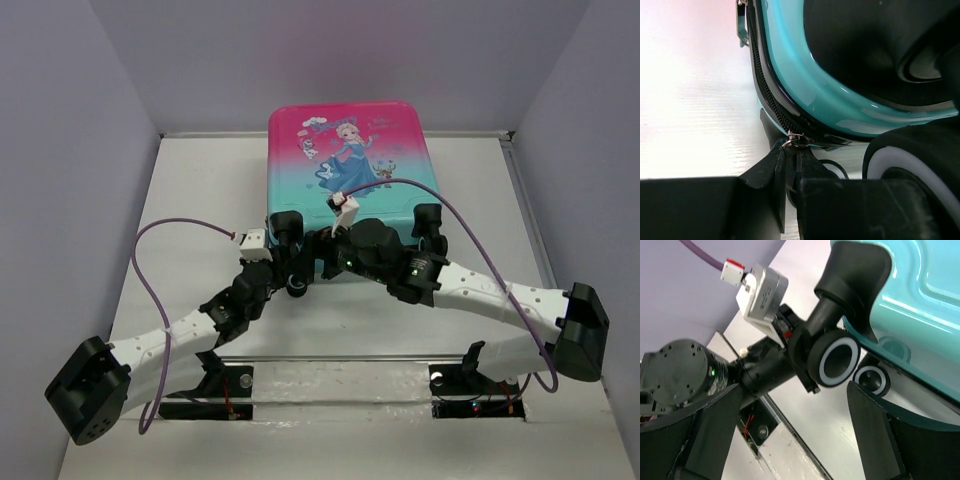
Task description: Pack the luggage
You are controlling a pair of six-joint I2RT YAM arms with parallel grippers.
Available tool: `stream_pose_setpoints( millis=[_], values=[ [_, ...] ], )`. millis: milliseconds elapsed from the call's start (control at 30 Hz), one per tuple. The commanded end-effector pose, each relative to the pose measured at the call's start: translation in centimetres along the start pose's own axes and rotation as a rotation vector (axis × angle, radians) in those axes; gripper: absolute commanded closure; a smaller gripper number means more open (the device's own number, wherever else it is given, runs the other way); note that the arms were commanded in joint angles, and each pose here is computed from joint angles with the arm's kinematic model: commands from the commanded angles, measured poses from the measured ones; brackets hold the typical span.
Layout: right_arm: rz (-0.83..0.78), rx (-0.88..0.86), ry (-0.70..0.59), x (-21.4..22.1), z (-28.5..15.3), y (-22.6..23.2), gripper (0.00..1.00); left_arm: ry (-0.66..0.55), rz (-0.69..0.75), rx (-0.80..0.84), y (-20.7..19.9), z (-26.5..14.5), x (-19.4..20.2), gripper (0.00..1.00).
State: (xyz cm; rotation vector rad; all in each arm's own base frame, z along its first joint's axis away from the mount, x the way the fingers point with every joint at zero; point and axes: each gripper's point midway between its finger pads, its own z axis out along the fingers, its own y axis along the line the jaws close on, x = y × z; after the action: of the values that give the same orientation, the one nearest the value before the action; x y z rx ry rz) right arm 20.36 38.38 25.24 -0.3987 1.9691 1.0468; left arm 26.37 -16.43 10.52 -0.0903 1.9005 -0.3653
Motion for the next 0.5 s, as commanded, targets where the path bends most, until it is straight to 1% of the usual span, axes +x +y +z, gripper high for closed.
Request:
stream_pose_setpoints(
  millis=[0, 133, 200, 333, 400, 467],
  values=[
    [-0.054, 0.09, 0.022, -0.2, 1.1, -1.4, 0.08, -0.188, -0.092, 0.106, -3.2, -0.3, -6.2, 0.94],
    [-0.043, 0.072, 0.047, 0.5, 3.4, -1.0, 0.02, -0.188, -0.091, 0.115, -3.4, -0.2, -6.2, 0.94],
    [-0.034, 0.065, 0.039, 0.2, 4.1, -0.6, 0.0, -0.189, -0.091, 0.12, -3.5, -0.3, -6.3, 0.94],
    [-0.013, 0.107, 0.029, 0.1, 5.8, -1.1, 0.0, -0.191, -0.09, 0.131, -3.7, -0.4, -6.4, 0.94],
    [0.0, 0.13, 0.007, -0.3, 6.5, -1.4, 0.0, -0.188, -0.091, 0.137, -3.7, -0.4, -6.3, 0.94],
    [0.006, 0.135, -0.045, -1.3, 7.0, -1.4, 0.02, -0.189, -0.091, 0.142, -3.9, -0.5, -6.4, 0.94]
  ],
)
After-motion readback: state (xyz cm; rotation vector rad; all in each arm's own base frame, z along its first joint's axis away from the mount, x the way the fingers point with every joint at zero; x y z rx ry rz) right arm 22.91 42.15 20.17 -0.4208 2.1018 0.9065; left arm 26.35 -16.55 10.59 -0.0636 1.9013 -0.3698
